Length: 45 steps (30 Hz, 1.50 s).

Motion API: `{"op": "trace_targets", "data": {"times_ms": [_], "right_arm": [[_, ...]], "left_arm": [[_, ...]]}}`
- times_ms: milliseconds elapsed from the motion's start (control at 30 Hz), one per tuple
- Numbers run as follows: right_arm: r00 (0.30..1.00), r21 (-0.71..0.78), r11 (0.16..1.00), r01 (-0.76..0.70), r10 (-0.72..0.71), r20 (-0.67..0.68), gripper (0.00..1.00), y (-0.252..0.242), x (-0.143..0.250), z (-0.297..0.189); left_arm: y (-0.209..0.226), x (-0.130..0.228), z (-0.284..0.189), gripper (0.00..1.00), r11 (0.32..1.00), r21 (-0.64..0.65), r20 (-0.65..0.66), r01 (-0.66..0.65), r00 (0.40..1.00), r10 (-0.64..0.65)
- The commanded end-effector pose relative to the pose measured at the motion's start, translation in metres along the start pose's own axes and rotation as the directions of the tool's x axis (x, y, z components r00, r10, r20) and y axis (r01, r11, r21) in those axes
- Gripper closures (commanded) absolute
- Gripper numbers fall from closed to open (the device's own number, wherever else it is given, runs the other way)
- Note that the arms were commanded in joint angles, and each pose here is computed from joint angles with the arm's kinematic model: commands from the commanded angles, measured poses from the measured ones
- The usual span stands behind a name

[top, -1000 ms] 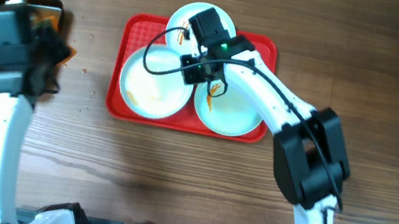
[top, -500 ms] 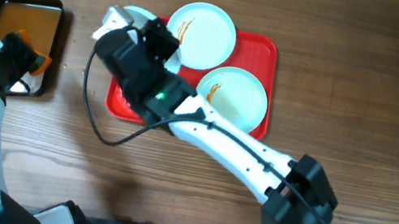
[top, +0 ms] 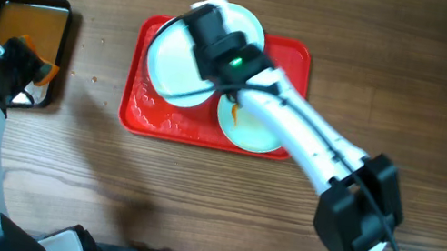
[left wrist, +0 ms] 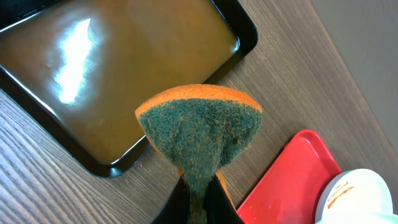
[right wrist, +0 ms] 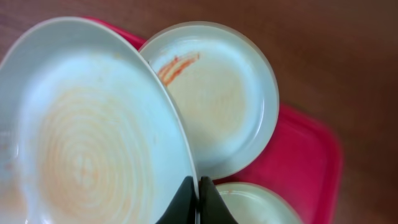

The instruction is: Clean dirty plates on tray and stack at the side

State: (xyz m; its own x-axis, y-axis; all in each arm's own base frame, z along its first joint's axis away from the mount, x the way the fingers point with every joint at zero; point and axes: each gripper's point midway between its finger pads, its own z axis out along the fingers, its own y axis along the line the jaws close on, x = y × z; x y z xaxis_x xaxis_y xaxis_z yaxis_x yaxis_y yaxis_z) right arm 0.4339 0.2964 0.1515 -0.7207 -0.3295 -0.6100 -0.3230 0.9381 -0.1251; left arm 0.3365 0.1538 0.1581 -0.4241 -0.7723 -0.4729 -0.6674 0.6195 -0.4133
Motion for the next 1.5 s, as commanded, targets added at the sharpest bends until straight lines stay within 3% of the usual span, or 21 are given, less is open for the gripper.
{"op": "trace_targets", "data": {"times_ms": [0, 167, 300, 333, 533, 600, 767, 833, 867, 933, 967, 1100, 1233, 1467], "right_arm": [[0.86, -0.188, 0.839, -0.511, 0.494, -0.131, 0.96, -0.096, -0.015, -0.011], [0.665, 0.037, 0.674, -0.737, 0.734, -0.139, 0.96, -0.266, 0.046, 0.008], [0.54, 0.15, 0.554, -0.819, 0.832, -0.124, 0.96, -0.332, 0.111, 0.02], [0.549, 0.152, 0.56, -0.814, 0.828, -0.114, 0.96, -0.337, 0.126, 0.032], [0.553, 0.16, 0.57, -0.806, 0.821, -0.139, 0.93, -0.327, 0.153, 0.049], [0.545, 0.063, 0.564, -0.823, 0.817, -0.186, 0.79, -0.31, 0.144, 0.049], [0.558, -0.113, 0.549, -0.828, 0.792, -0.247, 0.67, -0.283, 0.119, 0.028], [0.712, -0.418, 0.596, -0.685, 0.67, -0.211, 0.56, -0.246, 0.069, -0.004], [0.754, -0.476, 0.616, -0.628, 0.632, -0.176, 0.41, -0.23, 0.052, -0.011], [0.839, -0.49, 0.706, -0.512, 0.534, -0.108, 0.23, -0.2, 0.037, -0.004], [0.871, -0.449, 0.759, -0.471, 0.48, -0.102, 0.18, -0.177, 0.037, 0.009], [0.926, -0.369, 0.852, -0.372, 0.368, -0.085, 0.18, -0.078, 0.036, 0.059], [0.914, -0.128, 0.907, -0.4, 0.406, 0.019, 0.18, -0.092, 0.039, 0.095], [0.915, -0.207, 0.895, -0.396, 0.402, -0.01, 0.2, -0.072, 0.054, 0.136]], "left_arm": [[0.0, 0.001, 0.001, 0.96, 1.0, 0.005, -0.011, 0.014, 1.0, -0.014], [0.003, 0.004, 0.007, 0.96, 1.0, -0.005, -0.029, 0.017, 0.999, -0.018], [0.007, 0.008, 0.016, 0.96, 1.0, -0.017, -0.051, 0.022, 0.998, -0.023], [0.007, 0.008, 0.018, 0.96, 1.0, -0.019, -0.056, 0.023, 0.998, -0.024], [0.008, 0.01, 0.02, 0.96, 1.0, -0.019, -0.063, 0.023, 0.998, -0.025], [0.008, 0.01, 0.02, 0.96, 1.0, -0.019, -0.063, 0.024, 0.998, -0.025], [0.008, 0.01, 0.02, 0.96, 1.0, -0.02, -0.066, 0.024, 0.997, -0.025], [-0.001, 0.012, 0.02, 0.96, 0.999, 0.031, -0.082, 0.025, 0.996, -0.022], [-0.011, 0.013, 0.019, 0.96, 0.997, 0.081, -0.092, 0.019, 0.996, -0.012], [-0.032, 0.019, 0.018, 0.96, 0.985, 0.169, -0.114, -0.016, 0.993, 0.035], [-0.045, 0.028, 0.017, 0.96, 0.975, 0.215, -0.133, -0.056, 0.987, 0.086], [-0.097, 0.074, 0.019, 0.96, 0.908, 0.321, -0.153, -0.268, 0.932, 0.329], [-0.113, 0.095, 0.019, 0.96, 0.884, 0.353, -0.177, -0.305, 0.906, 0.383], [-0.11, 0.102, 0.026, 0.96, 0.89, 0.345, -0.209, -0.3, 0.899, 0.384]]}}
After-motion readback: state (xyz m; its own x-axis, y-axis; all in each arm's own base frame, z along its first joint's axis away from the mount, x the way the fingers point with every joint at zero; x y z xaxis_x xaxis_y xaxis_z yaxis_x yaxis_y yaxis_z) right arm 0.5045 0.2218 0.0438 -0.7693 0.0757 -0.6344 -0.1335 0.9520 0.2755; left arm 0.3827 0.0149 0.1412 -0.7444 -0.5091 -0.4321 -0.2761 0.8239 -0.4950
